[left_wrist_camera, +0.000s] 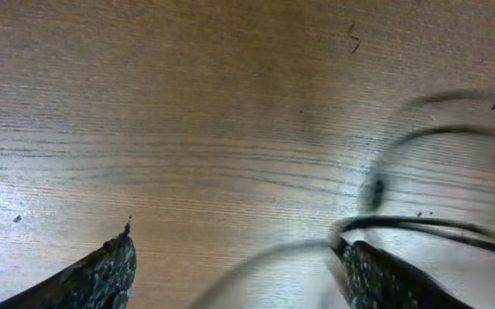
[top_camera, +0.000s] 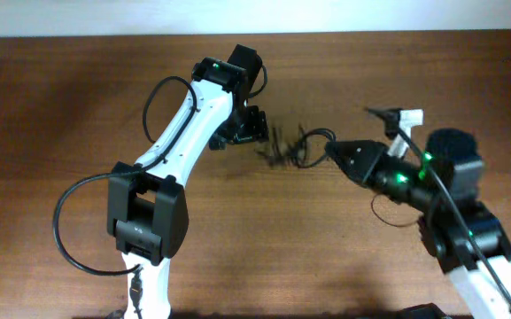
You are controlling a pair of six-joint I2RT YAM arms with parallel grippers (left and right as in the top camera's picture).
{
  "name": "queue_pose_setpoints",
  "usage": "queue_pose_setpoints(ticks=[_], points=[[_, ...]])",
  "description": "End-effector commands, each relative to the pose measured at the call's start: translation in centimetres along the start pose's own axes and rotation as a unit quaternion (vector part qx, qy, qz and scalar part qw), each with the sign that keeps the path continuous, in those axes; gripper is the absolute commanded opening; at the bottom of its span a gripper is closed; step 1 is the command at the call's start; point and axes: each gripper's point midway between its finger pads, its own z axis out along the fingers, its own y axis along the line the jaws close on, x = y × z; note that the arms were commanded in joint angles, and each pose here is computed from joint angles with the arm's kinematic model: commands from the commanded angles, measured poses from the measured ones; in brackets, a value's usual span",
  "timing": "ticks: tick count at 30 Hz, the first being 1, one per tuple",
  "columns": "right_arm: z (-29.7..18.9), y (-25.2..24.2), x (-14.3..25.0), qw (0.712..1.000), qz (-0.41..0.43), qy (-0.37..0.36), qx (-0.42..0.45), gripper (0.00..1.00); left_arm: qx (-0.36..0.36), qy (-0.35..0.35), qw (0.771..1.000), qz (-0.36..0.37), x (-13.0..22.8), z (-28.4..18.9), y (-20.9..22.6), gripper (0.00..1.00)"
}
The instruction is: Untangle cables
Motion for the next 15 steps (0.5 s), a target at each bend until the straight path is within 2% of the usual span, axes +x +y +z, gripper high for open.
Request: queue_pose_setpoints(ticks=[1,2,3,4,5,6,7,8,9,11,12,13,15], points=[[-0.4,5.8,-0.1,0.990,-0.052,0.029,-0.130,0.04,-0.003,0.012,1.000,0.000,0.3,0.4,0.3,0.80],[-1.3,8.6,0.4,0.974,-0.103,0.046,-0.194,0.04,-0.003,0.012,1.000,0.000,0.3,0.4,0.3,0.81],[-1.7,9.6,0.4,0.967,-0.132,0.043,-0.216,0.04,-0.003,0.012,1.000,0.001,0.3,0.4,0.2,0.81],[-1.0,8.1,-0.2,0.976,-0.122,0.024,-0.180,0.04,-0.003,0.011,1.000,0.001,0.3,0.4,0.2,0.80],[0.5,2.5,-0.9,0.998,-0.033,0.000,-0.057,0.04,-0.002,0.010,1.000,0.001,0.2,0.4,0.2,0.80],[0.8,-2.6,-0.6,0.996,0.072,-0.014,0.054,0.04,-0.002,0.010,1.000,0.001,0.3,0.4,0.2,0.81],[1.1,-3.7,0.3,0.990,0.125,0.007,0.071,0.04,-0.002,0.011,1.000,0.001,0.3,0.4,0.2,0.80],[1.5,-1.6,0.6,0.993,0.109,0.036,0.020,0.04,-0.002,0.011,1.000,0.001,0.3,0.4,0.2,0.81],[1.3,3.0,0.9,0.992,0.053,0.078,-0.088,0.04,-0.002,0.010,1.000,0.001,0.3,0.4,0.2,0.81],[-1.6,10.7,1.4,0.954,-0.110,0.102,-0.259,0.04,-0.002,0.010,1.000,0.001,0.3,0.4,0.2,0.81],[-2.6,12.3,1.4,0.938,-0.160,0.091,-0.293,0.04,-0.002,0.010,1.000,0.001,0.3,0.4,0.2,0.81],[-2.3,12.1,0.9,0.939,-0.179,0.070,-0.287,0.04,-0.002,0.011,1.000,0.001,0.3,0.4,0.2,0.81],[1.3,4.5,-0.6,0.992,-0.028,0.039,-0.117,0.04,-0.002,0.011,1.000,0.001,0.3,0.4,0.2,0.81]])
